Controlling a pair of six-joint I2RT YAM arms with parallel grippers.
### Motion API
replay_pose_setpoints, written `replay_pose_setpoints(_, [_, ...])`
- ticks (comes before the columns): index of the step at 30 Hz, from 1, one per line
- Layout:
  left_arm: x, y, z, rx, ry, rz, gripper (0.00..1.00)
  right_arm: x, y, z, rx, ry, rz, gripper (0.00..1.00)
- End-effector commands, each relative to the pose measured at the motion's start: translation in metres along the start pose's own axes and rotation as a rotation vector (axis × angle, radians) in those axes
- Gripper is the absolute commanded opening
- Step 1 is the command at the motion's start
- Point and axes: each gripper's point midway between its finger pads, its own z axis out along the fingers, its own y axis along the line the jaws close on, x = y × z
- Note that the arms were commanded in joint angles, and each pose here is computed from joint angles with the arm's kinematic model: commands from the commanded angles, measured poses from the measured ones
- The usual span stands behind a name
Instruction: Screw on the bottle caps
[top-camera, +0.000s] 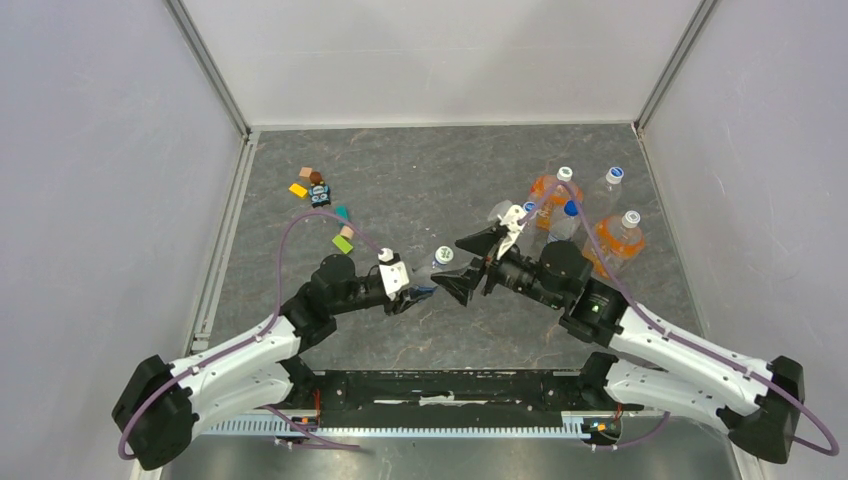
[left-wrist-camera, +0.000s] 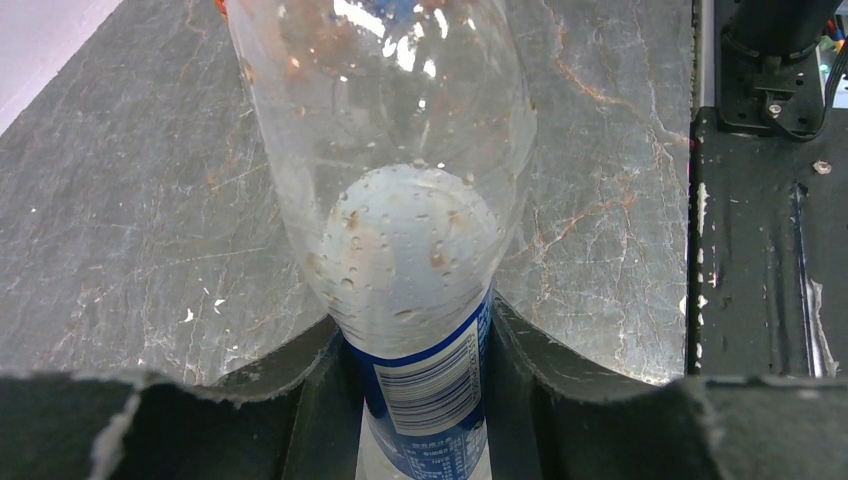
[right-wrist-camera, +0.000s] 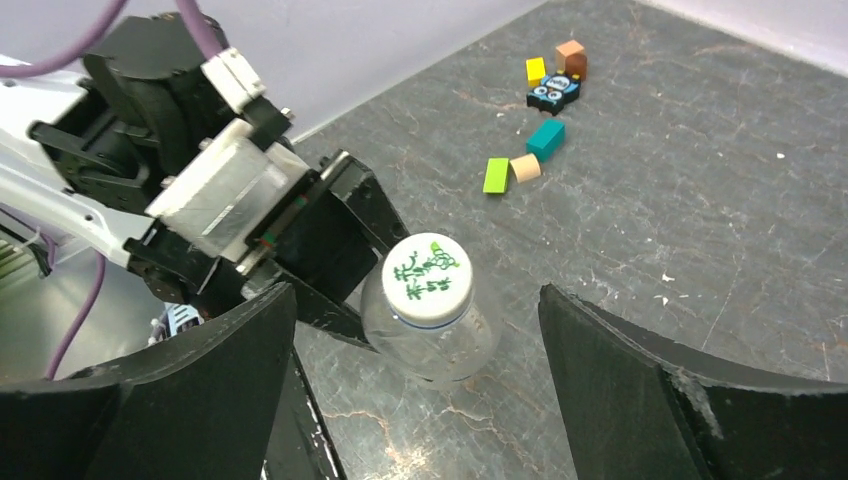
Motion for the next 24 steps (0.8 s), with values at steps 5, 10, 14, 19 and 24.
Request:
replay_pose_setpoints(5, [-0.028, 0.002, -0.004, -0.015, -0.101, 0.023, 0.47, -0.029, 0.000, 0.019, 0.001, -0.092, -0.027, 0.87])
replay_pose_setpoints(10, [-0.030, 0.001, -0.005, -0.009, -0.110, 0.029, 0.47, -0.033, 0.005, 0.022, -0.024, -0.124, 0.008, 0.78])
replay_pose_setpoints(14, [-0.029, 0.000, -0.005, -0.002, -0.109, 0.033, 0.48, -0.036, 0.006, 0.023, -0.029, -0.144, 0.023, 0.72])
replay_pose_setpoints(19, [-0.030, -0.001, -0.005, 0.001, -0.111, 0.033, 0.48, -0.030, 0.004, 0.026, -0.024, -0.133, 0.036, 0.58])
replay_pose_setpoints(24, [-0.034, 0.000, -0.006, -0.003, -0.122, 0.030, 0.49, -0.019, 0.001, 0.025, -0.011, -0.106, 0.048, 0.41])
